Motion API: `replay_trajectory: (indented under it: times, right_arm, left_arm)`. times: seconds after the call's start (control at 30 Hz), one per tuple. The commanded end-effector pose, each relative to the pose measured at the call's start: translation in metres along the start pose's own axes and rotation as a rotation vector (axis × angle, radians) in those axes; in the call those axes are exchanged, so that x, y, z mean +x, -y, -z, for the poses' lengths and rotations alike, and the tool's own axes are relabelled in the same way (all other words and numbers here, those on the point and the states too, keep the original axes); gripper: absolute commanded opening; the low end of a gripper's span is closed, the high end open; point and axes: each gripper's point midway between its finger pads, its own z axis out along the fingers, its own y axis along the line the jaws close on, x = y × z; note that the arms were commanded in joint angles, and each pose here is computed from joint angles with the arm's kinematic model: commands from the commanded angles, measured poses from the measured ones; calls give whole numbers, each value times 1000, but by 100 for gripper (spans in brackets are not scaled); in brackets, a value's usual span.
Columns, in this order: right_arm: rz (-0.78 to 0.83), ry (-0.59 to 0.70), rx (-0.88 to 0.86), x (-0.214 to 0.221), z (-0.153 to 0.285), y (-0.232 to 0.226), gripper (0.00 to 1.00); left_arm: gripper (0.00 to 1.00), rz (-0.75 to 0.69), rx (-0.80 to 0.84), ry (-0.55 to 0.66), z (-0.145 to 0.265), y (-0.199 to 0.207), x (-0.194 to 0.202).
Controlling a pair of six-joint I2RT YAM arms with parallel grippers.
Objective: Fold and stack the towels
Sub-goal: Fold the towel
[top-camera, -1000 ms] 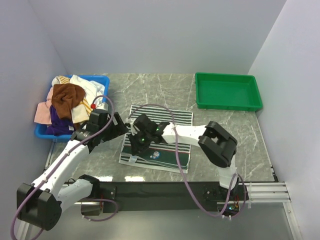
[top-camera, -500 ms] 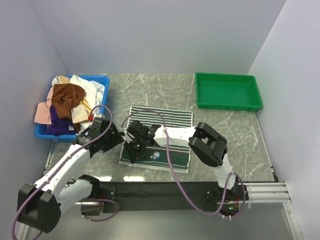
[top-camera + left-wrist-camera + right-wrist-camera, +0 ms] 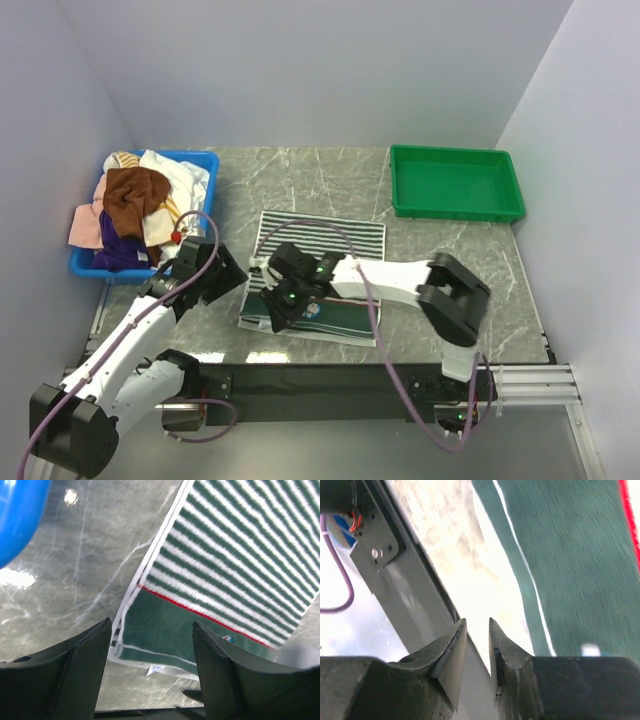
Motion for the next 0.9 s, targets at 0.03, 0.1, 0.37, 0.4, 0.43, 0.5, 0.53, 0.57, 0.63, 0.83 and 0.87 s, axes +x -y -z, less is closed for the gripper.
replay_trajectory:
  times: [0.03, 0.1, 0.37, 0.4, 0.43, 0.5, 0.53, 0.57, 0.63, 0.83, 0.87]
  right_arm:
    - [-48, 92, 159, 8, 43, 21, 33]
    - [-93, 85, 226, 28, 55, 38, 33]
    - [-283, 168, 360, 71, 92, 78, 33]
    - [-307, 192, 367, 72, 99, 81, 32]
    - [-365, 220, 398, 72, 105, 94, 32]
    - [-416, 231, 415, 85, 109, 105, 31]
    - [-456, 239, 418, 88, 111, 110, 31]
    - [-494, 243, 430, 96, 113, 117, 31]
    - [-549, 237, 418, 105, 111, 120, 31]
    - [-706, 164, 374, 146, 98, 126, 29]
    - [-728, 141, 359, 157, 95, 125, 29]
  left_arm:
    - [71, 22, 91, 18, -1, 23, -7]
    - [70, 11, 100, -9, -6, 27, -3]
    - [59, -91, 106, -105, -20, 56, 20]
    - [59, -117, 111, -121, -20, 61, 25]
    - [58, -134, 84, -148, -26, 58, 32]
    - [52, -161, 68, -177, -31, 57, 41]
    - [50, -178, 50, -204, -35, 54, 50]
    - [45, -184, 38, -221, -37, 51, 54]
    - [38, -195, 3, -250, -43, 40, 63]
    - [21, -217, -82, -378, -52, 7, 96]
    - [19, -220, -93, -394, -53, 3, 99]
